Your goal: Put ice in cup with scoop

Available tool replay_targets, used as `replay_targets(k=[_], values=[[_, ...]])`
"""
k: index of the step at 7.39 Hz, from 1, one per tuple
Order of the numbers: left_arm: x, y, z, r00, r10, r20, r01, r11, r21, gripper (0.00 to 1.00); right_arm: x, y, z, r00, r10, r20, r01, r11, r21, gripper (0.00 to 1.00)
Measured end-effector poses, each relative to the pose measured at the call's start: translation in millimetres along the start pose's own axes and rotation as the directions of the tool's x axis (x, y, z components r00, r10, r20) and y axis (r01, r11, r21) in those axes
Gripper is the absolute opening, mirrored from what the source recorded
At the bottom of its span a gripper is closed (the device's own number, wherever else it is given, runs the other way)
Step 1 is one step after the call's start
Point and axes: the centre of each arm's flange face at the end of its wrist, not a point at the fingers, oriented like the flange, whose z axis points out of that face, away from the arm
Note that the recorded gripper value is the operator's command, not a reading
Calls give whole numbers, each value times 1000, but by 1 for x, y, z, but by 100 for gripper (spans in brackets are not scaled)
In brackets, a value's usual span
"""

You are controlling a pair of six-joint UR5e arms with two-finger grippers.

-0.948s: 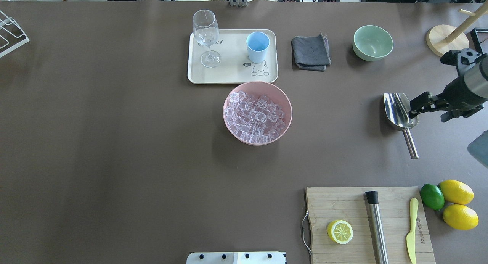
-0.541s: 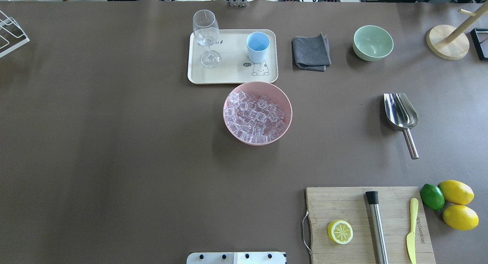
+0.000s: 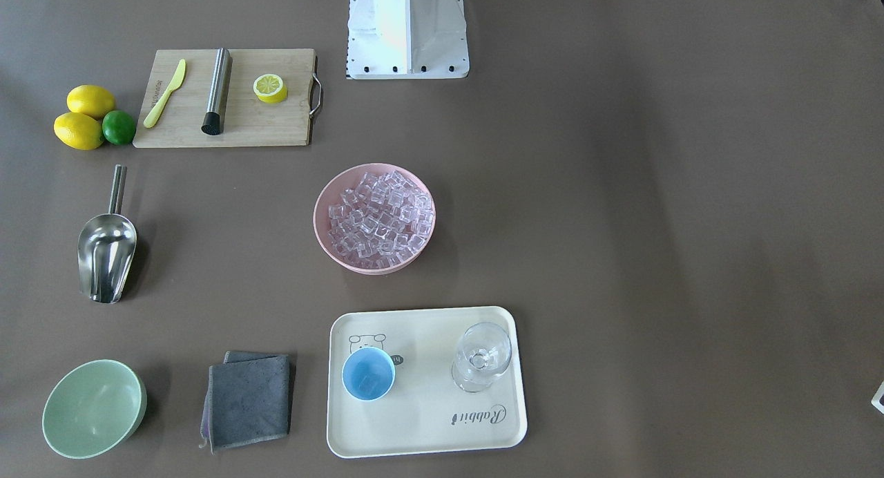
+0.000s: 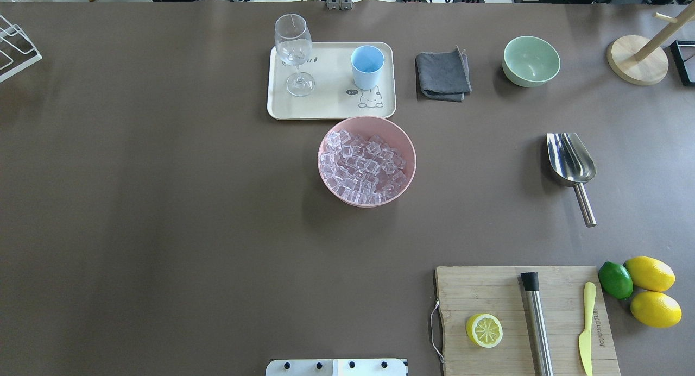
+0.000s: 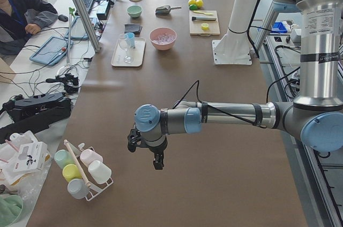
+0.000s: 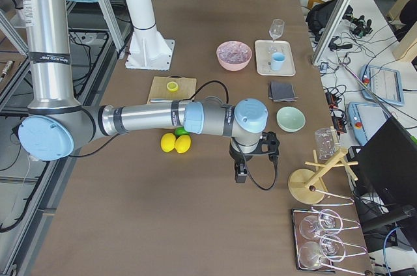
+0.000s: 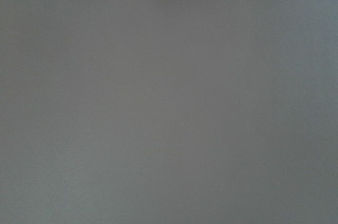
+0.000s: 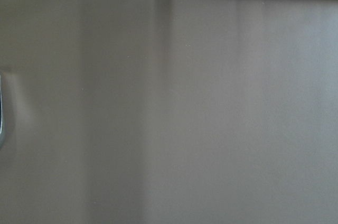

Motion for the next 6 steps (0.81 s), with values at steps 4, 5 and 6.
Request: replay_targets(k=[4,5,6], values=[[1,-1,-1,1000,7,1,-7,1000,7,99,30,8,18,1000,5,13,-4,999,-35,100],[1,-1,-1,1000,10,1,-10,1000,9,99,31,8,19,1000,5,13,-5,999,-36,100],[1,-1,-1,1000,11,1,-11,1000,10,99,31,8,19,1000,5,14,-4,999,-35,100]])
